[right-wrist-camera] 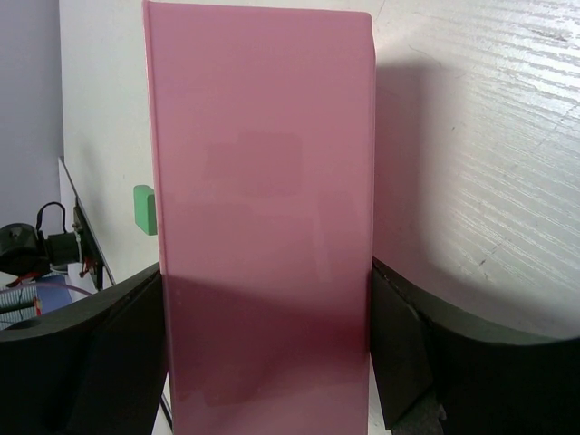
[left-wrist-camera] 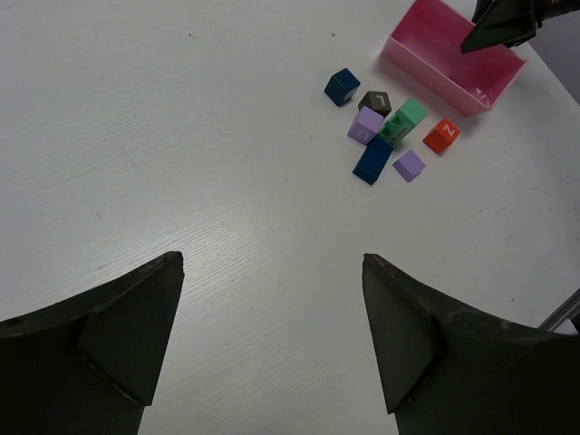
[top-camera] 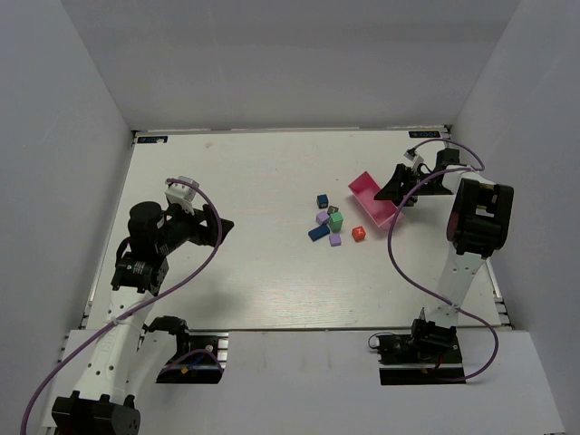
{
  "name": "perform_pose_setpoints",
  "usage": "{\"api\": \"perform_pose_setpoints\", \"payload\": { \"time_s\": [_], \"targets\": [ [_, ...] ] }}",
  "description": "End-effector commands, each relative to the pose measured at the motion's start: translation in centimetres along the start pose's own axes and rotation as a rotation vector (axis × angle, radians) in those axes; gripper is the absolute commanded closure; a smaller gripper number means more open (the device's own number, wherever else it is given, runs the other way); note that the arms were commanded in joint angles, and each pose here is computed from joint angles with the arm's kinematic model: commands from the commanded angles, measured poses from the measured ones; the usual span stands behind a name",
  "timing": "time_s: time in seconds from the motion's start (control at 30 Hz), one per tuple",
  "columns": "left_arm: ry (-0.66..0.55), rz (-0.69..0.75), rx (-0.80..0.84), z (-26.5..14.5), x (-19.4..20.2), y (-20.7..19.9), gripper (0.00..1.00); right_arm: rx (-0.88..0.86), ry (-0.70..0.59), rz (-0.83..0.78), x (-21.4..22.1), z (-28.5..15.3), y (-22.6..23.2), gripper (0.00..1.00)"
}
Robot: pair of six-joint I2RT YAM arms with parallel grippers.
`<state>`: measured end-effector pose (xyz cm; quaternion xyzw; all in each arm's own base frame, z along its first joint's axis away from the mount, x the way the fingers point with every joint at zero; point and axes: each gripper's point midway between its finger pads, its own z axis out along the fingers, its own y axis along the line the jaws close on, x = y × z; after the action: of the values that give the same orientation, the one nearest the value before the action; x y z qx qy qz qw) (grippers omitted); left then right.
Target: Build the wood block tower
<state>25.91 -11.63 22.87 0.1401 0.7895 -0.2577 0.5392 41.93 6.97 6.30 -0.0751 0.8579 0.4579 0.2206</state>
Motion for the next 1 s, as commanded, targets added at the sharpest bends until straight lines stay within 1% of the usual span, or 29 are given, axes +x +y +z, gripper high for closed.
{"api": "perform_pose_setpoints", "payload": {
  "time_s": [0.0,0.03,0.07,0.17,0.2,0.23,0.3,0.37,0.4,0.57,0.67,0.77,0.87,0.97],
  "targets": [
    [-0.017,0.012,0.014,-0.1,-0.6,-0.4,0.11,0.01,-0.012,-0.035,-1.1,-0.2,-0.4,0.67],
    [-0.017,0.012,0.014,-0.1,-0.6,-0.4,0.11,0.012,-0.014,-0.039,-1.1,-0.3,-0.6,0.65],
    [-0.017,0.012,0.014,-0.1,-0.6,-0.4,0.11,0.013,-0.02,-0.053,-1.3,-0.2,-0.7,0.61],
    [-0.017,0.012,0.014,-0.1,-0.6,-0.4,0.11,0.014,-0.012,-0.041,-1.0,-0.3,-0.6,0.55],
    [-0.017,0.012,0.014,-0.1,-0.6,-0.4,0.11,0.017,-0.009,-0.044,-1.0,-0.2,-0.6,0.5],
    [-0.017,0.012,0.014,-0.1,-0.6,-0.4,0.11,0.02,-0.007,-0.043,-1.0,-0.1,-0.6,0.47],
    [-0.017,0.012,0.014,-0.1,-0.6,-0.4,0.11,0.024,-0.008,-0.045,-1.1,-0.2,-0.7,0.4],
    [-0.017,0.012,0.014,-0.1,-0.6,-0.4,0.11,0.027,-0.007,-0.047,-1.0,-0.2,-0.7,0.37],
    [-0.017,0.012,0.014,-0.1,-0.6,-0.4,0.11,0.029,-0.007,-0.047,-1.0,-0.2,-0.8,0.33],
    [-0.017,0.012,0.014,-0.1,-0.6,-0.4,0.11,0.032,-0.005,-0.047,-0.9,-0.2,-1.0,0.25],
    [-0.017,0.012,0.014,-0.1,-0.6,-0.4,0.11,0.036,-0.002,-0.043,-0.8,-0.1,-1.2,0.18],
    [-0.017,0.012,0.014,-0.1,-0.6,-0.4,0.11,0.039,-0.001,-0.049,-0.9,-0.1,-1.2,0.16],
    [-0.017,0.012,0.014,-0.1,-0.6,-0.4,0.11,0.04,0.0,-0.045,-0.9,-0.1,-1.4,0.11],
    [-0.017,0.012,0.014,-0.1,-0.6,-0.4,0.11,0.045,0.006,-0.047,-0.9,0.1,-1.6,0.11]
  ]
}}
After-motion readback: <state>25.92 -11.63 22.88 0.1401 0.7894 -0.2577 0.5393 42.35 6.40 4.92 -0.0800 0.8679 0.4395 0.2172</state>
